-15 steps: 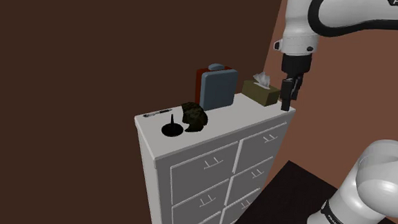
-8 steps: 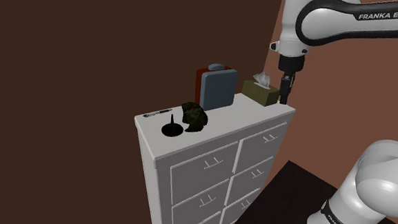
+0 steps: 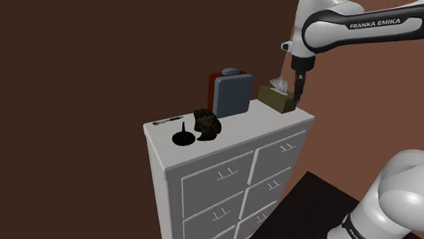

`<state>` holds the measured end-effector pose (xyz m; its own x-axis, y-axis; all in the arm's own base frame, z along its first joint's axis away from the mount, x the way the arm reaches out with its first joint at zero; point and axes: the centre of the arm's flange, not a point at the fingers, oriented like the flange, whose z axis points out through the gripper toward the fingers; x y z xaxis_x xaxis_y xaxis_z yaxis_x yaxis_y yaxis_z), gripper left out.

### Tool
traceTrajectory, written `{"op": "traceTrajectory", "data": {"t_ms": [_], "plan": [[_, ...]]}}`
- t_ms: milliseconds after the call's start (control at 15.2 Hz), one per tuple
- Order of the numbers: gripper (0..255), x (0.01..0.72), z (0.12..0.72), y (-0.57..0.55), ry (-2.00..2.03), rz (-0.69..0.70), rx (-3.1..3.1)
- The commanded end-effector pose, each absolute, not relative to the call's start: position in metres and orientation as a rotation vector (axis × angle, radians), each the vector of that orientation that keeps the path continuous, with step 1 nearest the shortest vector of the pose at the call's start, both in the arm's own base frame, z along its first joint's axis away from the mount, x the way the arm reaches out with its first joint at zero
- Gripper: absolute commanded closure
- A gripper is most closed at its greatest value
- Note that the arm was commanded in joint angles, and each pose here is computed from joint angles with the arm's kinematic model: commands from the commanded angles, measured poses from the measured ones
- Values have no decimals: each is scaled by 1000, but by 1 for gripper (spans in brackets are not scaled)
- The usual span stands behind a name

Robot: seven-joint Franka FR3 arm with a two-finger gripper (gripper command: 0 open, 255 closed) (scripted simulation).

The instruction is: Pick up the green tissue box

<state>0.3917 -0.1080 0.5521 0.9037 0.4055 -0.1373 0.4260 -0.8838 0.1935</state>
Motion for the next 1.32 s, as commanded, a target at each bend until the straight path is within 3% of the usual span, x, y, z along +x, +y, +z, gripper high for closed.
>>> {"op": "traceTrajectory", "data": {"t_ms": [0,990,1254], "plan": [[0,407,548,-124,689,-122,2812],[0,541,550,-222,1062,-16,2524],[0,543,535,-223,1068,-14,2518]]}}
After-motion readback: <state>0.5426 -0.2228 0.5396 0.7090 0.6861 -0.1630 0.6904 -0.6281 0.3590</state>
